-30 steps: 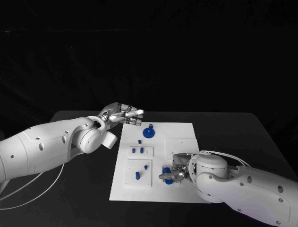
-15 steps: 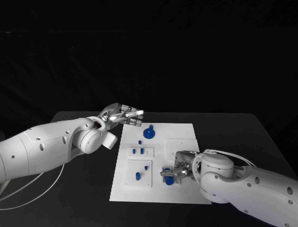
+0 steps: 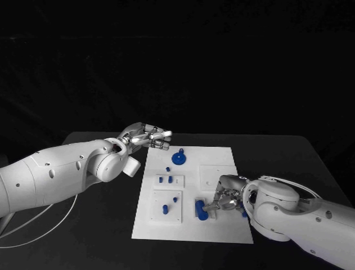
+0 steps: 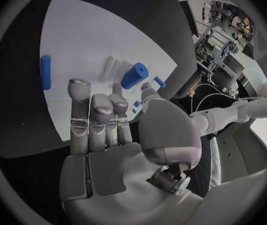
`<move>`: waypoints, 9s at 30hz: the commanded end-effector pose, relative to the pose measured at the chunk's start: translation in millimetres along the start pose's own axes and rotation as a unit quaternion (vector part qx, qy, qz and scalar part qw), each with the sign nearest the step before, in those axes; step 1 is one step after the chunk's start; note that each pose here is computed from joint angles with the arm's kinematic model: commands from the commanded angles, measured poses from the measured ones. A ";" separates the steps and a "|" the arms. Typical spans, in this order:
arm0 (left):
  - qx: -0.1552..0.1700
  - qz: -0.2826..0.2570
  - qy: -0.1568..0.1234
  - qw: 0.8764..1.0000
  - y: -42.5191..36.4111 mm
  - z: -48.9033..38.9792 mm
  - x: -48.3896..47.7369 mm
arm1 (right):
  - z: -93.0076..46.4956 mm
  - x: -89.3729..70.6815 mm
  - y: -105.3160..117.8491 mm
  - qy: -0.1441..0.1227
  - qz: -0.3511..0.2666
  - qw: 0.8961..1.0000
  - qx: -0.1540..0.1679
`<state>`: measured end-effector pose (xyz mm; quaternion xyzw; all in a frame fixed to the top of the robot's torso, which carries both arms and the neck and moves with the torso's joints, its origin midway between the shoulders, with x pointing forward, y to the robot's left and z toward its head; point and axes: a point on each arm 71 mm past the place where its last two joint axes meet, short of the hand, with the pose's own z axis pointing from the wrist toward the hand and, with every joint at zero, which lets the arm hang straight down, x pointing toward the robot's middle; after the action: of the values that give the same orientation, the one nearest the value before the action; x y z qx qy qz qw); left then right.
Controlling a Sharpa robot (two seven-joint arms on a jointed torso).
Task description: Assemble the parts on the task board
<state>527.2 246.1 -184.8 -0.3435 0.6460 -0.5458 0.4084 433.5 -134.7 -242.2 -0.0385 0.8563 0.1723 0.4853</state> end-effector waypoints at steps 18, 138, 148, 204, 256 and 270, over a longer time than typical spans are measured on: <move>0.003 -0.001 0.007 1.000 -1.4 0.9 1.2 | -3.3 6.3 1.2 0.037 0.021 0.997 -0.058; 0.017 -0.002 0.003 1.000 -2.9 -1.1 5.2 | -15.1 -32.5 -144.2 0.006 0.148 0.979 0.141; 0.015 -0.004 0.007 1.000 -1.3 -0.7 6.8 | -11.6 -1.3 -138.8 0.059 0.139 0.975 0.160; 0.004 -0.004 0.006 1.000 3.1 -3.7 2.3 | -7.6 23.9 -145.9 0.057 0.270 0.947 0.164; 0.012 -0.006 0.004 1.000 0.9 -0.3 8.6 | 27.4 29.5 -41.1 0.099 0.172 0.976 0.086; 0.009 -0.007 0.007 1.000 1.4 -0.1 8.7 | 29.1 33.5 -32.8 0.114 0.164 0.977 0.080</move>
<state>523.8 240.8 -188.0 -0.3411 0.6428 -0.5510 0.4084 451.4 -153.2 -287.1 0.1380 0.9014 0.1876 0.3649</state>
